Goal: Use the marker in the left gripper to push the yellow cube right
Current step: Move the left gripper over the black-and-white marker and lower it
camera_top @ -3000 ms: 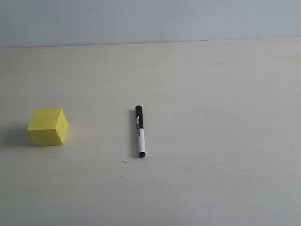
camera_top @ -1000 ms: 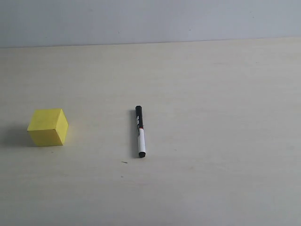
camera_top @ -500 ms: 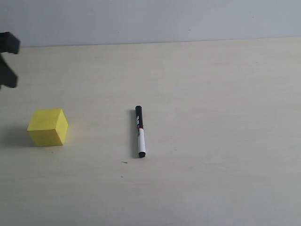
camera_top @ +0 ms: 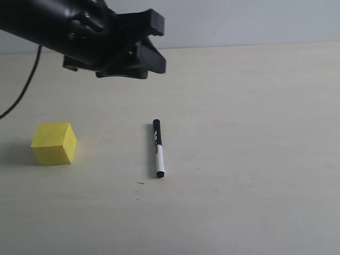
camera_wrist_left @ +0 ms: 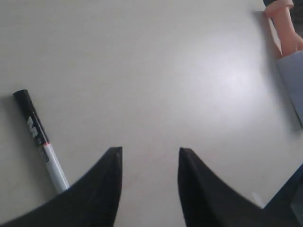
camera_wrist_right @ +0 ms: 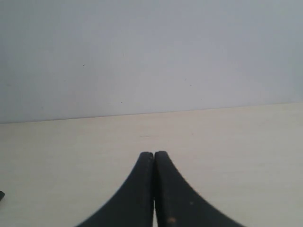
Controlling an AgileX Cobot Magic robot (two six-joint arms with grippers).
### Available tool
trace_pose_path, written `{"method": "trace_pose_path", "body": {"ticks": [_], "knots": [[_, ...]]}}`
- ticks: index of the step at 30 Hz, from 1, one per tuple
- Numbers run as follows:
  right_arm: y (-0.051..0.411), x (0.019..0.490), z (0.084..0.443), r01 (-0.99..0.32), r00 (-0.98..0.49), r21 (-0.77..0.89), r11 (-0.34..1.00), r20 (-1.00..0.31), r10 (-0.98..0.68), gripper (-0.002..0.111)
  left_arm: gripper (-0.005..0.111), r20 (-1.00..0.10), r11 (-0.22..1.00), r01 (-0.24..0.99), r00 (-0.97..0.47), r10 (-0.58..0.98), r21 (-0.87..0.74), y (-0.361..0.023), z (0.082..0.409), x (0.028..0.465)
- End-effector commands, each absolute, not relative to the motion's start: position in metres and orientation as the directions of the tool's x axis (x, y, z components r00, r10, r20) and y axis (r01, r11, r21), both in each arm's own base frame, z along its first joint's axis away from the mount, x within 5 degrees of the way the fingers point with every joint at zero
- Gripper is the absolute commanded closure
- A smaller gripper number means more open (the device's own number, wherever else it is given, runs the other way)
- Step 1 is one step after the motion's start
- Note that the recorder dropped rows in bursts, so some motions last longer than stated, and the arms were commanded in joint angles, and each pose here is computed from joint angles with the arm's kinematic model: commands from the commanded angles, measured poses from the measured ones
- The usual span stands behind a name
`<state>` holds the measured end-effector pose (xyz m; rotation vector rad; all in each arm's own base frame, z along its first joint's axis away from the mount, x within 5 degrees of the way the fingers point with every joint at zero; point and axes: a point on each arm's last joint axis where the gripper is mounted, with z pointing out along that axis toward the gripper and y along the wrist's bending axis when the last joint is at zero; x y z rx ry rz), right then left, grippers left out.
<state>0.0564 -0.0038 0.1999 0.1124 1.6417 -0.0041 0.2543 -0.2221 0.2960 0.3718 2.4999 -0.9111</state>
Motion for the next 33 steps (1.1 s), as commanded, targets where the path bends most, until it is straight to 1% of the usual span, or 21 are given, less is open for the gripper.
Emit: {"method": "trace_pose_path", "body": {"ticks": [1, 6, 9, 12, 14, 18, 21, 26, 30, 33], "knots": [[-0.004, 0.056, 0.199, 0.08, -0.061, 0.054, 0.995, -0.996, 0.059, 0.108, 0.062, -0.454, 0.816, 0.367, -0.879, 0.147, -0.446, -0.254, 0.28, 0.262], [-0.004, 0.056, 0.199, 0.08, -0.061, 0.057, 0.995, -0.996, 0.062, 0.108, 0.059, -0.352, 0.925, 0.289, -0.916, 0.192, -0.247, -0.273, 0.259, 0.276], [-0.004, 0.056, 0.199, 0.08, -0.061, 0.057, 0.995, -0.996, 0.062, 0.108, 0.058, -0.256, 0.953, 0.256, -0.944, 0.21, -0.164, -0.279, 0.245, 0.282], [-0.004, 0.056, 0.199, 0.08, -0.061, 0.055, 0.995, -0.996, 0.06, 0.108, 0.058, -0.163, 0.967, 0.225, -0.965, 0.204, -0.119, -0.287, 0.226, 0.288], [-0.004, 0.056, 0.199, 0.08, -0.061, 0.055, 0.995, -0.996, 0.06, 0.108, 0.058, -0.123, 0.971, 0.211, -0.973, 0.197, -0.114, -0.292, 0.215, 0.291], [-0.004, 0.056, 0.199, 0.08, -0.061, 0.055, 0.995, -0.996, 0.06, 0.108, 0.058, -0.099, 0.981, 0.153, -0.985, 0.142, -0.115, -0.299, 0.196, 0.298], [-0.004, 0.056, 0.199, 0.08, -0.061, 0.055, 0.995, -0.996, 0.06, 0.108, 0.058, -0.087, 0.984, 0.138, -0.988, 0.129, -0.109, -0.301, 0.184, 0.3], [-0.004, 0.056, 0.199, 0.08, -0.061, 0.055, 0.995, -0.996, 0.06, 0.108, 0.058, -0.032, 0.992, 0.097, -0.995, 0.095, -0.076, -0.303, 0.156, 0.303], [-0.004, 0.056, 0.199, 0.08, -0.061, 0.055, 0.995, -0.996, 0.06, 0.108, 0.058, -0.009, 0.996, 0.066, -0.998, 0.065, -0.062, -0.304, 0.145, 0.303], [-0.004, 0.056, 0.199, 0.08, -0.061, 0.055, 0.995, -0.996, 0.06, 0.108, 0.058, -0.02, 0.996, 0.06, -0.998, 0.058, -0.071, -0.305, 0.142, 0.305]]}}
